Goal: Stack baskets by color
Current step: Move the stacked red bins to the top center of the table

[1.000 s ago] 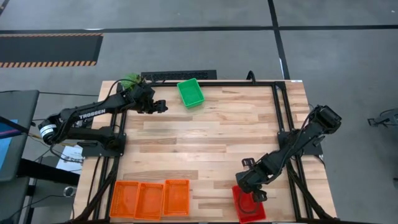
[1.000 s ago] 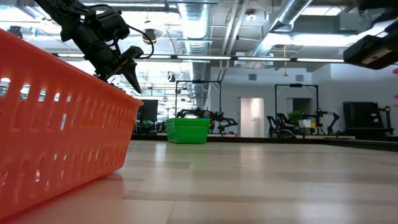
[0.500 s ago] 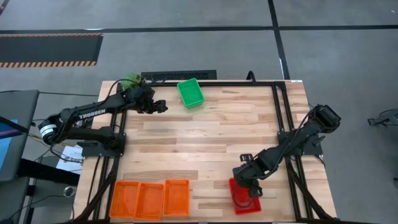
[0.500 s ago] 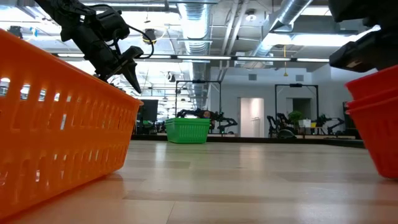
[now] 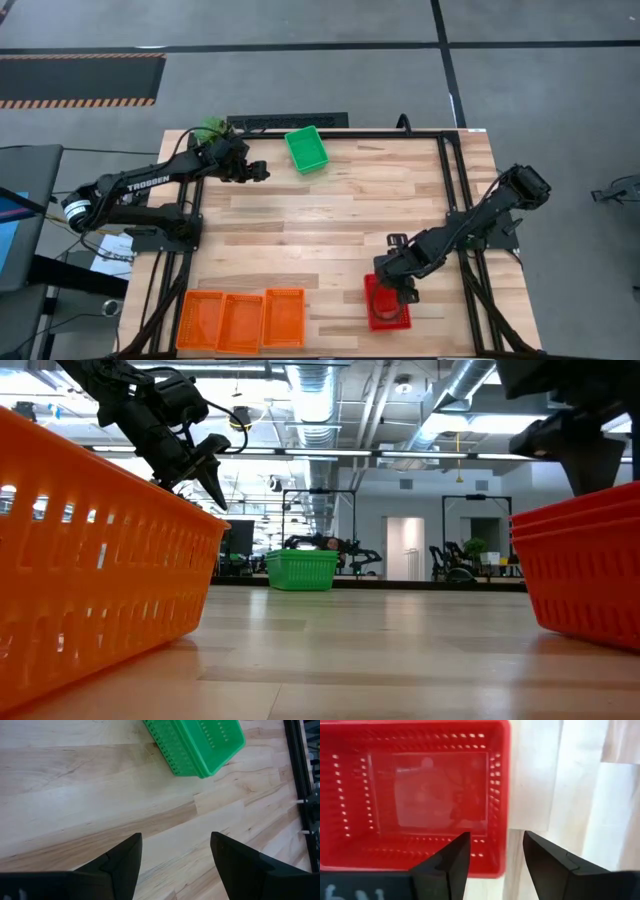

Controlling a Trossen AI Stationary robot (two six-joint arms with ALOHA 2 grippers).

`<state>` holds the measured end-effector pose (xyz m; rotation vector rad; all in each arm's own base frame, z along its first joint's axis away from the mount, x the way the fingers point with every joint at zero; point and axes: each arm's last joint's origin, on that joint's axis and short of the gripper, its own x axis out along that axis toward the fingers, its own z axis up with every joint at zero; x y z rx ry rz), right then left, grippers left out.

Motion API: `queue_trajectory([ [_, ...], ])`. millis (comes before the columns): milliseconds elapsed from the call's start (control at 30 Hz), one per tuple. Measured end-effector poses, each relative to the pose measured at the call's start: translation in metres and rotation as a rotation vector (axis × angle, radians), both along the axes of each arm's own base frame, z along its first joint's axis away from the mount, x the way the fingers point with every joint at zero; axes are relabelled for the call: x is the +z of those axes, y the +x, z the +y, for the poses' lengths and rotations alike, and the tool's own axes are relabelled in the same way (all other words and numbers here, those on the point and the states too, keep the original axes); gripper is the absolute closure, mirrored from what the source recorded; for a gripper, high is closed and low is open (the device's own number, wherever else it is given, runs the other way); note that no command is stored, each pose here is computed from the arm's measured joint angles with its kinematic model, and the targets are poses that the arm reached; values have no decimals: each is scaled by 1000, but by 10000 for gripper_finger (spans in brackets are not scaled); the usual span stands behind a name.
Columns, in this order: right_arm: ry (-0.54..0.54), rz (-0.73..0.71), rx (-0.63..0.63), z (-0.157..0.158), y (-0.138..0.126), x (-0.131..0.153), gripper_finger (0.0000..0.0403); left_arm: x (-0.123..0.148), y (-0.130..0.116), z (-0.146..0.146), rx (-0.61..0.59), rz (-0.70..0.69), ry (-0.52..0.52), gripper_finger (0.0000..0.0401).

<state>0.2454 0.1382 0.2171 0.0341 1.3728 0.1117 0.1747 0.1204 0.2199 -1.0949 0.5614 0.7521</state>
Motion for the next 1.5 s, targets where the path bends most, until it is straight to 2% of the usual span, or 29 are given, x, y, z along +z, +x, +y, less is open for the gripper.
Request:
queue_trajectory([
  [200,12,-9,-26,0,3,12,201,0,0,0,-12,1,-1,177],
  [300,54,-74,-20,9,9,28,205,0,0,0,-24,-2,-1,177],
  [433,91,-103,-51,18,12,32,236,0,0,-1,-34,2,6,177],
  [700,69,-43,-72,25,21,10,389,0,0,-1,-54,11,21,177],
  [867,27,20,-63,28,29,-12,384,-1,0,-1,-59,14,21,177],
  [1000,-20,58,-11,23,39,-31,398,0,0,-1,-64,9,18,177],
  [1233,-132,88,48,-17,60,-48,395,0,0,-1,-58,6,13,177],
  [1500,-200,106,-29,-108,68,-59,395,0,0,-1,-57,3,15,177],
])
